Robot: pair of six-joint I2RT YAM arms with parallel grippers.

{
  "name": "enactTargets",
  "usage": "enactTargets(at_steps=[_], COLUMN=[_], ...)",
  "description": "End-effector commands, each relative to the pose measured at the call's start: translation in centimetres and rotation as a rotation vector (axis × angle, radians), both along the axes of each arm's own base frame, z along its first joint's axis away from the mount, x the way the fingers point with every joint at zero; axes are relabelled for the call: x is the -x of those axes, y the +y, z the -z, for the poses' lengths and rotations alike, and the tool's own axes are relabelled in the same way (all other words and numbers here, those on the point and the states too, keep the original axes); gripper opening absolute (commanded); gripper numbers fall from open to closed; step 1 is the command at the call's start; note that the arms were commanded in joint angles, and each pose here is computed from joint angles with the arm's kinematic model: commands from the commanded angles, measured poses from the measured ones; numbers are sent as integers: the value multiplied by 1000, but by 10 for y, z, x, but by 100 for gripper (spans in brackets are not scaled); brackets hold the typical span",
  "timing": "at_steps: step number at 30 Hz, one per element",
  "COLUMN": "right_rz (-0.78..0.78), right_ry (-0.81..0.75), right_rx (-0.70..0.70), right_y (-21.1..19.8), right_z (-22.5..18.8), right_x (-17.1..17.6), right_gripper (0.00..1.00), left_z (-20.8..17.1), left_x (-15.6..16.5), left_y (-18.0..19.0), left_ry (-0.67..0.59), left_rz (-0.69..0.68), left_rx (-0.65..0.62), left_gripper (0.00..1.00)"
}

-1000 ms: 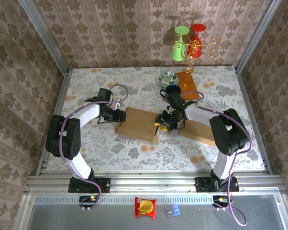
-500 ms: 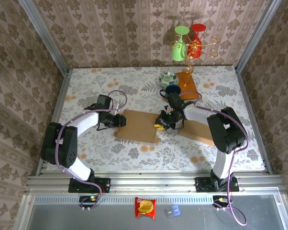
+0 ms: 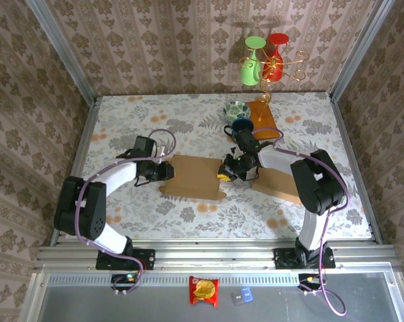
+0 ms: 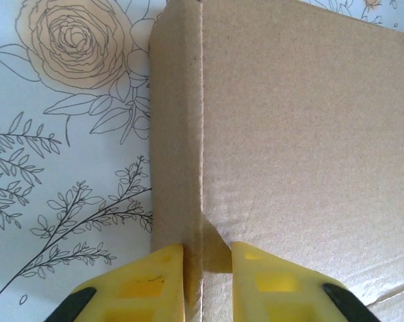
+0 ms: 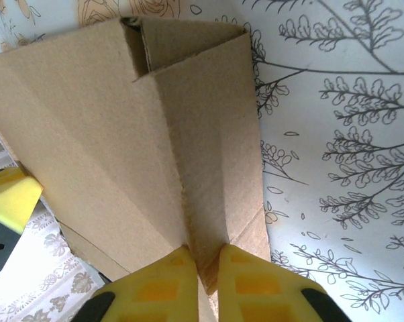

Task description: Fold the paper box

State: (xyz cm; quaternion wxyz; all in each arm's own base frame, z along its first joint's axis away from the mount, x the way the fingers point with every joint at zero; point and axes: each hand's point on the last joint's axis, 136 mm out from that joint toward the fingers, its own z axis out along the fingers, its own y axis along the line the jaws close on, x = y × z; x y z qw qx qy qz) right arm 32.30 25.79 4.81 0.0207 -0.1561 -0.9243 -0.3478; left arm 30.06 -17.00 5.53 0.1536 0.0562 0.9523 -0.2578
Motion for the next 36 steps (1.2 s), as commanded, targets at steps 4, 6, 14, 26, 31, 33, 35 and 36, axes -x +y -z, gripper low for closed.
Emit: enactTargets(at_steps=[4, 6, 14, 26, 31, 33, 35, 36], right_rz=[-19, -34, -53, -115, -121, -127, -137, -140], right_ry=[-18, -48, -193, -263, -260, -260, -272, -275], right_rx=[1, -6, -75, -195, -241, -260, -285, -291], right_y=[-14, -14, -9, 4, 16, 23, 32, 37], right_z=[8, 7, 0, 2, 4, 2, -4, -7], right_x=[6, 4, -7, -15, -21, -21, -20, -20], right_gripper=[22, 30, 63, 76, 75, 73, 71, 69], left_z=[0, 2, 8, 5, 9, 9, 9, 8], left_x=[17, 18, 23, 16, 15, 13, 12, 11], left_y=[-11, -10, -10, 4, 8, 9, 8, 7], left_ry=[24, 24, 18, -29, -12, -10, -9, -11], left_rz=[36, 38, 36, -24, -43, -50, -52, -51], left_rx=[59, 56, 94, 227, 278, 293, 304, 311], left_gripper=[16, 14, 7, 3, 3, 3, 3, 3])
